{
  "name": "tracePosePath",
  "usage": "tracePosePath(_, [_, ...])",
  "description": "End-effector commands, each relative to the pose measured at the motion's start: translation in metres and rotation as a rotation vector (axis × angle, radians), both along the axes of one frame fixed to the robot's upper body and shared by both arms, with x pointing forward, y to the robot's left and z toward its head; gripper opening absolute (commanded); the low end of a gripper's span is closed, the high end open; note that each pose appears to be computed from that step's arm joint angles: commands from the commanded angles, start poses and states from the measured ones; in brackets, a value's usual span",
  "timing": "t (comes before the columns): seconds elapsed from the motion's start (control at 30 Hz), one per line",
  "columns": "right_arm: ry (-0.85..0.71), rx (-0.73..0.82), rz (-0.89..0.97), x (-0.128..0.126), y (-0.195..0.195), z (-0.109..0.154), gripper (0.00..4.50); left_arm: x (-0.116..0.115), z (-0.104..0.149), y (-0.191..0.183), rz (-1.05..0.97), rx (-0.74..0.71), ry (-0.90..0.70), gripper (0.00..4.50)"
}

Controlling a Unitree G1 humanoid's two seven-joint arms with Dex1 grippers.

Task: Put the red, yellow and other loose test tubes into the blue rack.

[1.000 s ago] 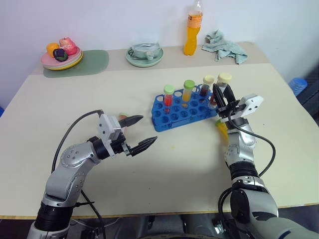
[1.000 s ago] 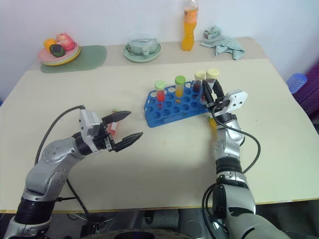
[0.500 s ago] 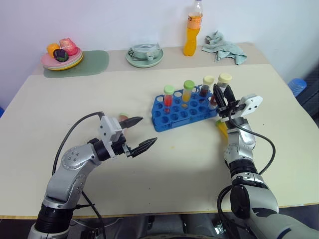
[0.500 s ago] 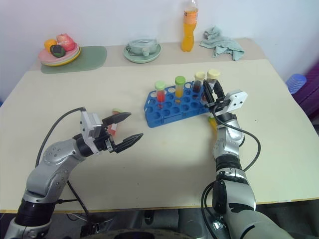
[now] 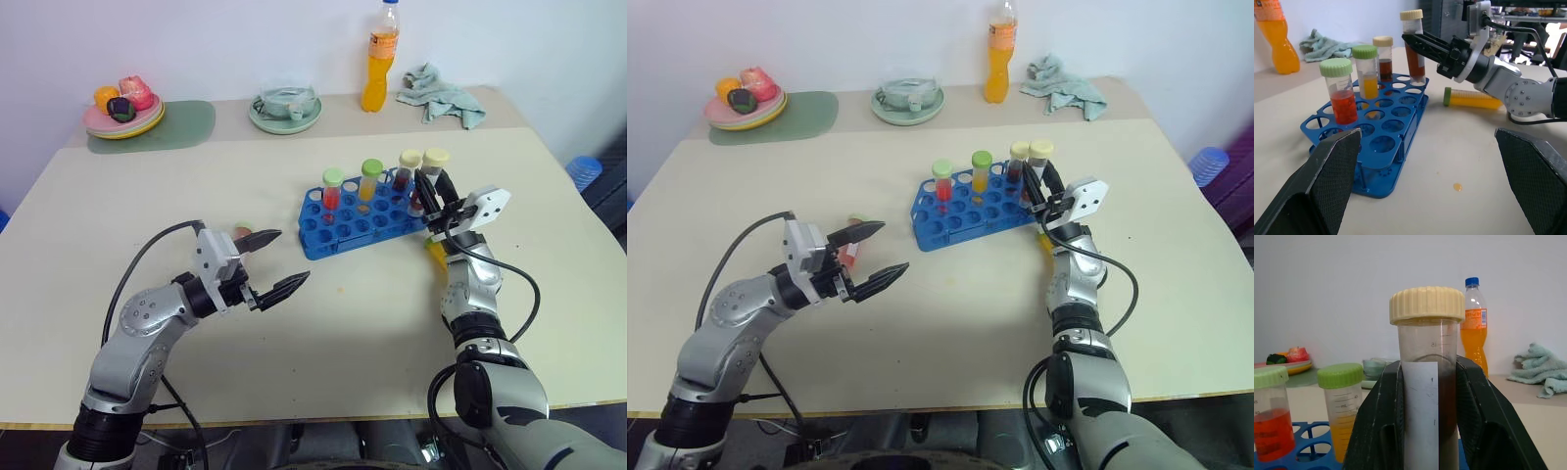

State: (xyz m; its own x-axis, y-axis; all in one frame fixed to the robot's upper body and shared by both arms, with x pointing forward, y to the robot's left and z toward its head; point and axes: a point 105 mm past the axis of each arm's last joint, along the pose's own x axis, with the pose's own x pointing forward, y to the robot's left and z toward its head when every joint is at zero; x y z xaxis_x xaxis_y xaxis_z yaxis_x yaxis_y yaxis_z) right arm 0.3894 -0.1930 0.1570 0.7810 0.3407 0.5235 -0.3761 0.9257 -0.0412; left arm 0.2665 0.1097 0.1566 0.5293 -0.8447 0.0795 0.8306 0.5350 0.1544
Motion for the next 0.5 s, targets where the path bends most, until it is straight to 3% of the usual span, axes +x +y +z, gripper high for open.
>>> tracePosePath(0.03, [0.024,0.009,-0.012,0.001,-0.006,-0.005,0.79,-0.003,0.013,-0.002,-0.009,-0.003,-0.051,4.50])
tracePosePath(0.5, [-0.052,0.019,0.052,-0.008,-0.006,0.028,0.79,-0.004,0.016,-0.008,-0.010,-0.019,-0.052,4.50])
